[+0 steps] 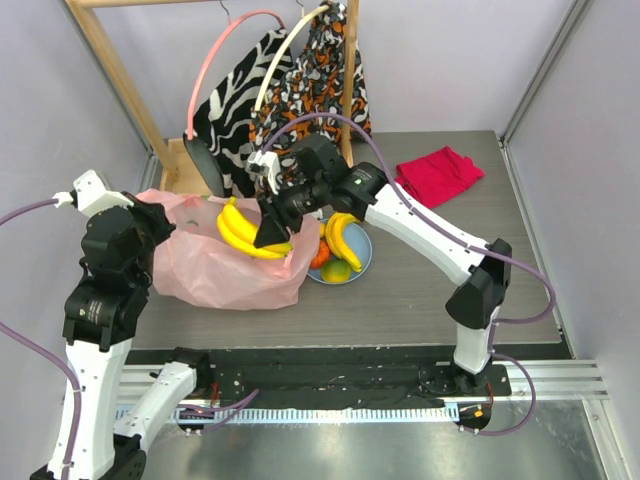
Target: Place the fruits into the plastic bag
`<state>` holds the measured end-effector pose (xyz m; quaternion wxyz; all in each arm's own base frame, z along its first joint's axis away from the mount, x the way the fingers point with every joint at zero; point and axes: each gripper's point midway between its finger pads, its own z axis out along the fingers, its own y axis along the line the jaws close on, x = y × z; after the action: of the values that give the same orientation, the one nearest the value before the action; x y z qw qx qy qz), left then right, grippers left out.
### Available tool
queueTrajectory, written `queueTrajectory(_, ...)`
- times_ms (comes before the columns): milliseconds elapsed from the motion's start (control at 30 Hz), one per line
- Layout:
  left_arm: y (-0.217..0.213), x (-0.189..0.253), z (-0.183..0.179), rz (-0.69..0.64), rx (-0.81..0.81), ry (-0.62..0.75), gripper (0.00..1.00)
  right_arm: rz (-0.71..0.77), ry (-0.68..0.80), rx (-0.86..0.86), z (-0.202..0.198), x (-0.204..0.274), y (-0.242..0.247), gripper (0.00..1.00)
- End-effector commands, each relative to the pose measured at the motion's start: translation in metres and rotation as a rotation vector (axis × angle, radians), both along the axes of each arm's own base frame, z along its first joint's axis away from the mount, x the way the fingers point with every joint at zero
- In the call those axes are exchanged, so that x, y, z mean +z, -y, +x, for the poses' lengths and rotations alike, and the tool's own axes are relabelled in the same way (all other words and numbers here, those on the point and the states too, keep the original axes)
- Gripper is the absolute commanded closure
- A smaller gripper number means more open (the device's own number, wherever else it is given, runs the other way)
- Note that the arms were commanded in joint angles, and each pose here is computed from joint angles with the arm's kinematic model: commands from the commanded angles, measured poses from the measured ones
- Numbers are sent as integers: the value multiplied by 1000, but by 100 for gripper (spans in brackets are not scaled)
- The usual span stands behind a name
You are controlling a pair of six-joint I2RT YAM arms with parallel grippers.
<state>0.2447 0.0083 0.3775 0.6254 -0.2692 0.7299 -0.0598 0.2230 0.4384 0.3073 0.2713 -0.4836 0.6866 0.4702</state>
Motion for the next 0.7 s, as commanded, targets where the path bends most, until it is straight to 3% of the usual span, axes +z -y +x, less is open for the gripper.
queueTrajectory(0,-1,17,-1,-14,4,46,100,-36,153,-14,23,-8,-7,99)
queueTrajectory(267,1,20,4,-9,-5,52,100,-22,304,-30,46,2,-22,99)
queueTrajectory(500,3,16,4,-19,-12,48,100,-54,467,-52,36,2,-38,99)
queueTrajectory(667,2,11,3,-16,-8,30,100,-52,479,-30,27,-10,-52,99)
